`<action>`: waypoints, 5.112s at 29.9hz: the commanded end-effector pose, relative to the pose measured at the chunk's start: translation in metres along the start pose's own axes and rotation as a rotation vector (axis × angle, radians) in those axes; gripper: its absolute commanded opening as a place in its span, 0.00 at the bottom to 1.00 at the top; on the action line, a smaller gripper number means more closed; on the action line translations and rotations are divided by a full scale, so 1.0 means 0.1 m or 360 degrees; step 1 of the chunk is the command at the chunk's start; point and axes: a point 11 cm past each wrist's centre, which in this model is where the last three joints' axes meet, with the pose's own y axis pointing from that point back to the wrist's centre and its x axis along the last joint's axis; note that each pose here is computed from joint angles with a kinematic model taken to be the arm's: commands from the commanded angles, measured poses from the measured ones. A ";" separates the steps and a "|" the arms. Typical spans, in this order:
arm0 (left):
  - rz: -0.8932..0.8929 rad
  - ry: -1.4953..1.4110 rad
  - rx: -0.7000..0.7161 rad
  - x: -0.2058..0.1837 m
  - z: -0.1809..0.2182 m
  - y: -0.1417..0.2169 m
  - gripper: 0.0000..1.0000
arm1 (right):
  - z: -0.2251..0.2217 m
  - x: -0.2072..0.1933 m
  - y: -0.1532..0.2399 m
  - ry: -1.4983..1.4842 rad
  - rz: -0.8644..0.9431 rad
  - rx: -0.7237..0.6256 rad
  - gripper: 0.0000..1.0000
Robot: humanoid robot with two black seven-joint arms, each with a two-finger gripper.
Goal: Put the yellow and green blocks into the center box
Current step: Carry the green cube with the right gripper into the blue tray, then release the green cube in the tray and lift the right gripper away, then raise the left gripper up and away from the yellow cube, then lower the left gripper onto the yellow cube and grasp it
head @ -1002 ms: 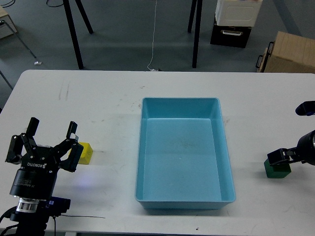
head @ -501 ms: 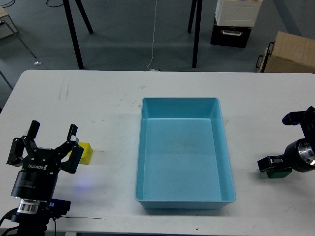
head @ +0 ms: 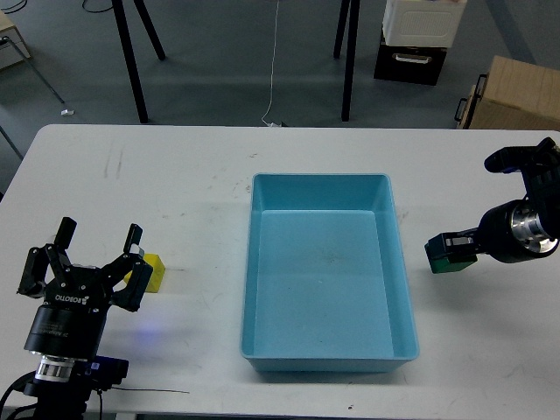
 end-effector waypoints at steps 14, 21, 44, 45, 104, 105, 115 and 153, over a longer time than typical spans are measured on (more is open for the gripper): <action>0.0006 -0.0033 0.0012 0.00 0.00 0.00 1.00 | -2.11 0.10 -0.57 0.0786 -0.0084 0.0073 0.01; 0.0007 -0.0029 0.0018 0.01 -0.02 0.00 1.00 | -2.02 0.05 -0.65 0.0805 -0.0135 -0.0024 0.40; 0.0016 -0.0045 0.0037 0.04 -0.02 -0.02 1.00 | -1.85 1.82 0.42 -0.0258 0.0527 0.0426 0.96; 0.0016 -0.0047 0.0033 0.04 -0.02 -0.02 1.00 | -1.78 1.90 0.45 -0.0358 0.0548 0.0468 0.96; -0.0278 -0.0341 -0.0048 -0.46 0.76 -0.72 1.00 | 1.80 -1.44 0.64 -0.3652 0.0955 0.2661 0.96; -0.0329 -0.0305 -0.0067 -0.53 0.78 -0.81 1.00 | 1.79 -1.42 0.66 -0.3641 0.0949 0.2671 0.96; -0.0546 -0.0745 0.0170 -1.53 1.19 -1.21 1.00 | 1.76 -1.52 0.71 -0.3654 0.1006 0.2751 0.96; -0.0018 -0.3255 0.3364 -0.87 -0.59 -1.53 1.00 | 1.39 -1.57 0.51 -0.3748 0.0841 0.2947 0.96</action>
